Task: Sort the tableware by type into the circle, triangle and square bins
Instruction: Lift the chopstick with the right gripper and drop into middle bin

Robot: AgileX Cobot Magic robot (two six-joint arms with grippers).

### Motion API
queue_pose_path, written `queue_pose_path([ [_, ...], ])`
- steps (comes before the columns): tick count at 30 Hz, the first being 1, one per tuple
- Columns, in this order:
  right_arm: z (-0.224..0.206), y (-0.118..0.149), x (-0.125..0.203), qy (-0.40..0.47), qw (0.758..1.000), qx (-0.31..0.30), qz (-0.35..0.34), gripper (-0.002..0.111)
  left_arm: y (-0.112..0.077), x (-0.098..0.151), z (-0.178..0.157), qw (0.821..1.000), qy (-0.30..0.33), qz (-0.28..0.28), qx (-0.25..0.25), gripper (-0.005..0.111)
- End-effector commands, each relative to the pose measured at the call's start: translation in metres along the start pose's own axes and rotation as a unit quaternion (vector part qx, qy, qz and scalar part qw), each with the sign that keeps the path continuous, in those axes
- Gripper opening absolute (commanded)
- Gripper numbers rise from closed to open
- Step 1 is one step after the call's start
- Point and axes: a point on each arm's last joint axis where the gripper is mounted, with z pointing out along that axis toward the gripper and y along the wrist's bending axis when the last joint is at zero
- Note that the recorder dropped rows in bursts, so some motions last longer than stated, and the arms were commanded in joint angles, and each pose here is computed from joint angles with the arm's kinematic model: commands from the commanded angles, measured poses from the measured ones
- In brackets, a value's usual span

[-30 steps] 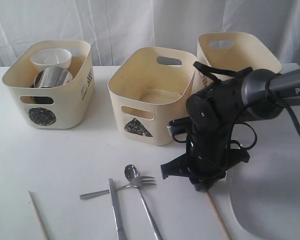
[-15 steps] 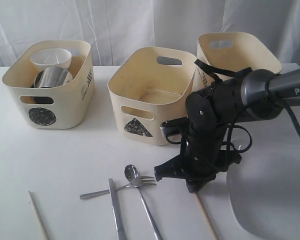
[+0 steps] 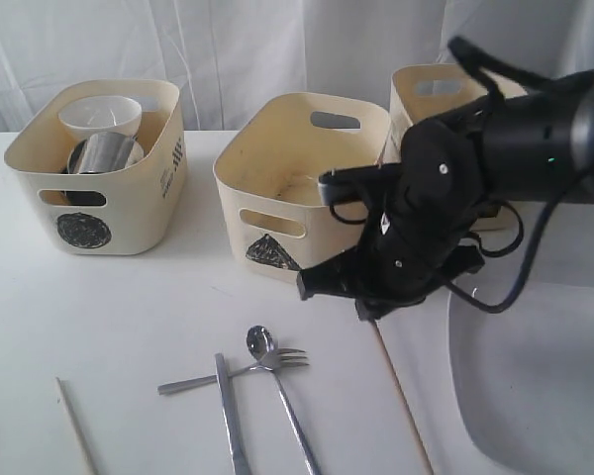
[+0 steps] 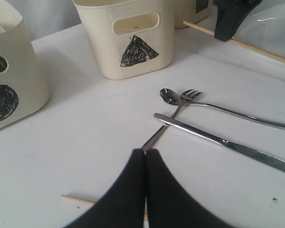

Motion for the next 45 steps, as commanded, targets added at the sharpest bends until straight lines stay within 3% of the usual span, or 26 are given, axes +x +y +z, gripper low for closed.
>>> queue_pose_path([
  [1, -0.048, 0.006, 0.002, -0.090, 0.995, -0.042, -0.001, 0.000, -0.001, 0.001, 0.000, 1.000, -0.001, -0.005, 0.003, 0.000],
  [7, -0.103, 0.011, -0.001, -0.242, 0.965, -0.097, -0.003, 0.000, -0.001, 0.001, 0.000, 1.000, -0.001, -0.005, 0.003, 0.000],
  [11, -0.127, 0.013, -0.015, -0.355, 0.927, -0.121, -0.017, 0.000, -0.001, 0.001, 0.000, 1.000, -0.001, -0.005, 0.003, 0.000],
  [19, -0.136, 0.021, -0.060, -0.466, 0.875, -0.116, -0.059, 0.000, -0.001, 0.001, 0.000, 1.000, -0.001, -0.005, 0.003, 0.000],
  [35, -0.069, -0.003, -0.136, -0.507, 0.858, -0.069, -0.045, 0.000, -0.001, 0.001, 0.000, 1.000, -0.001, -0.005, 0.003, 0.000],
  [43, -0.028, -0.007, -0.139, -0.446, 0.892, -0.054, -0.049, 0.000, -0.001, 0.001, 0.000, 1.000, -0.001, -0.005, 0.003, 0.000],
  [45, -0.026, -0.007, -0.136, -0.429, 0.901, -0.051, -0.049, 0.008, -0.001, 0.001, 0.000, 1.000, -0.001, -0.005, 0.003, 0.000],
])
